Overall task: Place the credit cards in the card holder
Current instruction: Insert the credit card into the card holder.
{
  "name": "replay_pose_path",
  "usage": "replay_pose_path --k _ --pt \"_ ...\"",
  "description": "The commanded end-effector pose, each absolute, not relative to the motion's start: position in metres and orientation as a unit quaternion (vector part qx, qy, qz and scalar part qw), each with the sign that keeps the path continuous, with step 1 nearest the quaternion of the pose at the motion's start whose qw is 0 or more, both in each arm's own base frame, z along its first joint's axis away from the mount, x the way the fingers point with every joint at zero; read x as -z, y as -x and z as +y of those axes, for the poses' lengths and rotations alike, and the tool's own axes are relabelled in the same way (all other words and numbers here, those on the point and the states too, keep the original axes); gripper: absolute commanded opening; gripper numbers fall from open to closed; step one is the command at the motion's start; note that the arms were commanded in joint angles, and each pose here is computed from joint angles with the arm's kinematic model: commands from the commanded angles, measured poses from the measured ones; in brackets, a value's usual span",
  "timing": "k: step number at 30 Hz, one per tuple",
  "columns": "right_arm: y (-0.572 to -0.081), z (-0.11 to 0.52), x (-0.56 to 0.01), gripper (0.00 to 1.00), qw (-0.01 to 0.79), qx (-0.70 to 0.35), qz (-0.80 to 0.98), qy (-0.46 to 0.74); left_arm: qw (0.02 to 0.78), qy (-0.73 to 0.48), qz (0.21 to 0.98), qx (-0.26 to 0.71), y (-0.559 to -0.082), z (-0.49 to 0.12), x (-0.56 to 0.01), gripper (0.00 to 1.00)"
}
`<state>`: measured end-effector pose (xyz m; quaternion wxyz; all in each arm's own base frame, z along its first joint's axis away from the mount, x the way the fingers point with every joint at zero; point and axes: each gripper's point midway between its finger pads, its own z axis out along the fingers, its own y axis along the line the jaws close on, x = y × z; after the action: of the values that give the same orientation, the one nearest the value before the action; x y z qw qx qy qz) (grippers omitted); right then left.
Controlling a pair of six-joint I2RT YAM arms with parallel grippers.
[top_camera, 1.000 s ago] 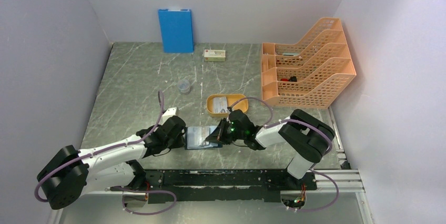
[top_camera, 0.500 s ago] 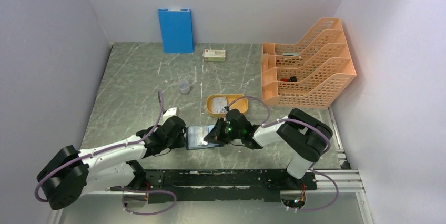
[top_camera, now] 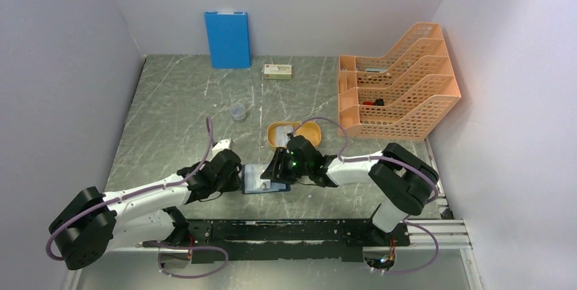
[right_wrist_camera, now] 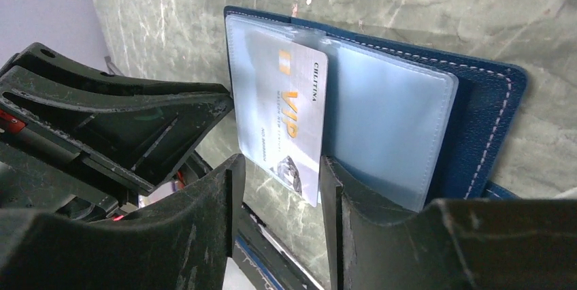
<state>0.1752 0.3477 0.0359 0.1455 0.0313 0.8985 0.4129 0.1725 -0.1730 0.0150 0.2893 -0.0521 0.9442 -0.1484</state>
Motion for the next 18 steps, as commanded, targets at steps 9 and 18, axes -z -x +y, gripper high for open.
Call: replay_pose_path --k 9,18 --pt "-0.172 0.367 -0.033 0.47 0.143 -0.395 0.907 0.028 0.259 0.016 0.955 0.145 -0.166 -0.180 -0.009 0.23" --pt "-0.170 0.377 -0.033 0.47 0.159 -0.361 0.916 0.072 0.264 0.010 0.955 0.135 -0.168 -0.178 -0.009 0.23"
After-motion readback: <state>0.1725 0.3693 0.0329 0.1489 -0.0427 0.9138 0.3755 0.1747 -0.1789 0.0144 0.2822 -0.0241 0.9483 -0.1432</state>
